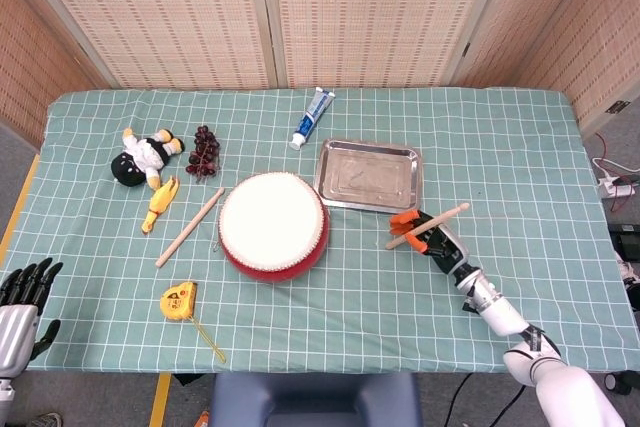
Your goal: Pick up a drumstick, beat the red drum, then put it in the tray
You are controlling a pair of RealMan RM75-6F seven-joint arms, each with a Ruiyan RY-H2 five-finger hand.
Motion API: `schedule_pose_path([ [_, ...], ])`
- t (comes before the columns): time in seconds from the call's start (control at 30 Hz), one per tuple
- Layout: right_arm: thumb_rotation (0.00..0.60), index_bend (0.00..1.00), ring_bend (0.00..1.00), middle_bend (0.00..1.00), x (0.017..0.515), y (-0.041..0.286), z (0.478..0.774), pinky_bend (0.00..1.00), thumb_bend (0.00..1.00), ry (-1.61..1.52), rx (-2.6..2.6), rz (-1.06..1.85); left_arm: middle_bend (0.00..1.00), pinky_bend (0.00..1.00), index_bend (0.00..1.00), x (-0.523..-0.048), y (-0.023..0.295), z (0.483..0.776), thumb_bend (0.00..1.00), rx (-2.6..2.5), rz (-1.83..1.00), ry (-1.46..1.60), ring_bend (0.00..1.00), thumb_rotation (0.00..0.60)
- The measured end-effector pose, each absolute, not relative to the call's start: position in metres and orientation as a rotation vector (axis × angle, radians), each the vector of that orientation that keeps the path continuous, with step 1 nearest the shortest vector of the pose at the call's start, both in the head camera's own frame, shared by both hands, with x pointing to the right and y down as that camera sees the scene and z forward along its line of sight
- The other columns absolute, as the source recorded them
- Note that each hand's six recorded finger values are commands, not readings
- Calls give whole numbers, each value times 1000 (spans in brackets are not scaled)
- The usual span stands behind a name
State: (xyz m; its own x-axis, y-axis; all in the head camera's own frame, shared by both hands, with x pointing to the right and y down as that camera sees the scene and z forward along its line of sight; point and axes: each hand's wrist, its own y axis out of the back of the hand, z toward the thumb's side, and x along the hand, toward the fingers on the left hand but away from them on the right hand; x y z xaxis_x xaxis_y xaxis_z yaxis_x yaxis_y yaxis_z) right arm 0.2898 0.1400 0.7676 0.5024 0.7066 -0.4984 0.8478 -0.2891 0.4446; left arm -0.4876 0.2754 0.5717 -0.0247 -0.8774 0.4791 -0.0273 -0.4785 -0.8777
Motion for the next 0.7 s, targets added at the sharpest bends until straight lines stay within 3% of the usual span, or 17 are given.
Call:
schedule_pose_path([
  [0.7, 600, 531, 365, 424, 239, 135, 772, 373, 320, 1122, 2264, -392, 12, 17, 35, -494, 281, 580, 316, -1598, -1612, 982, 0, 600],
])
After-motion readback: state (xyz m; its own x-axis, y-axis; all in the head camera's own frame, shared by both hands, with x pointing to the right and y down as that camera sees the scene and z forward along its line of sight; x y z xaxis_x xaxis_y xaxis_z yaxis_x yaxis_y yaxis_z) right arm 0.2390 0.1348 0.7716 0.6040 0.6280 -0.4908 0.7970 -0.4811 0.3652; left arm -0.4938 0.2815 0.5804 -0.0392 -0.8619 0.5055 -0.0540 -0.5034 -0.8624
